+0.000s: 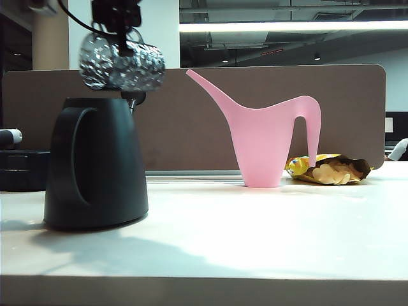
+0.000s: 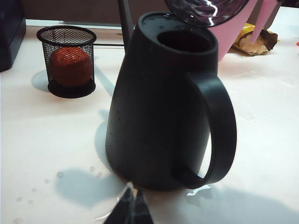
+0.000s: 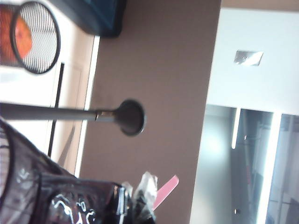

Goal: Pour the water from the cup into the kettle.

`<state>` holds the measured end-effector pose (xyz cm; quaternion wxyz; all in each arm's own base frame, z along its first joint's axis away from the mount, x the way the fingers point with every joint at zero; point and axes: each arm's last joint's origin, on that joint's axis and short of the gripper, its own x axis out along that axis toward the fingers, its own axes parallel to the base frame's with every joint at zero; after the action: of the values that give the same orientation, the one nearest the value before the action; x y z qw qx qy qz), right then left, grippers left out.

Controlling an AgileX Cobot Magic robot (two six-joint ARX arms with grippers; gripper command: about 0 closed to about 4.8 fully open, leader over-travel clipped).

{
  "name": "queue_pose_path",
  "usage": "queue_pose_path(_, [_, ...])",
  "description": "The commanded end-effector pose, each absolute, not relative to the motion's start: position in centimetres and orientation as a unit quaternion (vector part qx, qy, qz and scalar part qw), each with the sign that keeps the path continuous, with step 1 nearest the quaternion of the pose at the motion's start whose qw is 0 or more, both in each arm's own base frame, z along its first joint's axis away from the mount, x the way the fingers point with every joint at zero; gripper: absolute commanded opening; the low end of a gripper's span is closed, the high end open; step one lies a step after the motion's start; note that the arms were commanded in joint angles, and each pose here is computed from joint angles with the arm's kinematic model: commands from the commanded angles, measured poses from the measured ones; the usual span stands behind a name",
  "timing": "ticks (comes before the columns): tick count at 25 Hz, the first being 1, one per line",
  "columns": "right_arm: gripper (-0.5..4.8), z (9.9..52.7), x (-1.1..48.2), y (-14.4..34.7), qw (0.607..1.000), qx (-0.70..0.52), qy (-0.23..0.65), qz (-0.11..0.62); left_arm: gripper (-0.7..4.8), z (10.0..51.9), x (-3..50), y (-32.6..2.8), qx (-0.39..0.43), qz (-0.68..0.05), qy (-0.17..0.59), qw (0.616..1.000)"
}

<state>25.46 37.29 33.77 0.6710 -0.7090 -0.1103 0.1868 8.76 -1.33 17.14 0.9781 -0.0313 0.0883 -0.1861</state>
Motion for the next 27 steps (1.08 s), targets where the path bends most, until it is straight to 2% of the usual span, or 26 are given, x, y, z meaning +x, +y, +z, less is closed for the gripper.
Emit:
queue_pose_path(1, [-0.05, 34.5, 24.9, 37.6, 0.677, -0.703, -0.129, 0.175, -0.05, 17.3, 8.8, -1.3, -0.028, -0.187, 0.079, 0.979])
queue_pose_path(12, [-0.05, 32.2, 24.8, 39.3, 0.636, -0.74, -0.133, 0.176, -0.05, 17.3, 8.8, -1.4, -0.03, -0.189, 0.079, 0.978])
queue_pose_path(27, [-0.05, 32.6, 25.9, 38.6, 0.634, -0.746, -0.132, 0.154, -0.05, 17.3, 8.8, -1.3, -0.03, -0.189, 0.079, 0.978])
